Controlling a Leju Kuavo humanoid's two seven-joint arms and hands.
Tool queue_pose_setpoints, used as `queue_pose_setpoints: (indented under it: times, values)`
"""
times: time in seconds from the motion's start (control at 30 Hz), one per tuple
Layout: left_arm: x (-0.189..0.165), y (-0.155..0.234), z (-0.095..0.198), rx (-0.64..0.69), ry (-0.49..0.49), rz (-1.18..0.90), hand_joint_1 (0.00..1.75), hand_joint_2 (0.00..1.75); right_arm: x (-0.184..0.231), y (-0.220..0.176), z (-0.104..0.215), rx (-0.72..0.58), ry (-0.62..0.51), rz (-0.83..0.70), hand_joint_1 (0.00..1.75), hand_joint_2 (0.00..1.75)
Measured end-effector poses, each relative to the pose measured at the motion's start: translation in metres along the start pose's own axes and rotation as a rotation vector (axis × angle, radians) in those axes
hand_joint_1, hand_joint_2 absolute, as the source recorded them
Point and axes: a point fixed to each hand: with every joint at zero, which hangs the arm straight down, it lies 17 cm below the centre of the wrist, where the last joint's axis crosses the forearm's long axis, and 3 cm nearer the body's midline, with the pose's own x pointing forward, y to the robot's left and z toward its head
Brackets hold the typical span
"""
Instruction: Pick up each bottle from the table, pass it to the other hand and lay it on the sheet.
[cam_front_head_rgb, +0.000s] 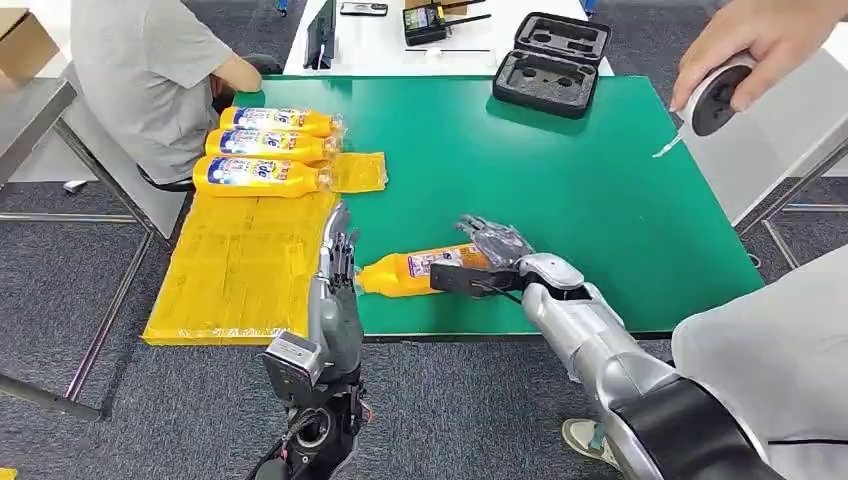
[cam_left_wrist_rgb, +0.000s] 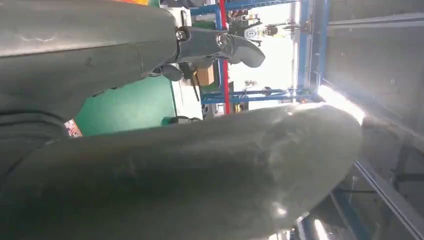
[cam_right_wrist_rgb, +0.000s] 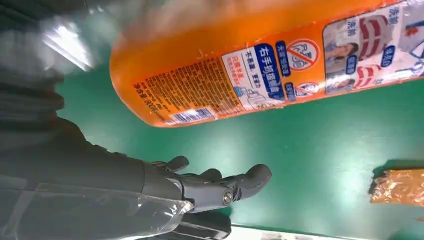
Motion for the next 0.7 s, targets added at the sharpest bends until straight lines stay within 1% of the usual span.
queue_pose_setpoints:
  times: [0.7]
  values:
    - [-0.0007, 0.0017, -0.0003, 0.004, 0.001, -0.002, 0.0, 0.0, -0.001, 0.0029, 0.0007, 0.007, 0.003, -0.001, 0.0, 1.75]
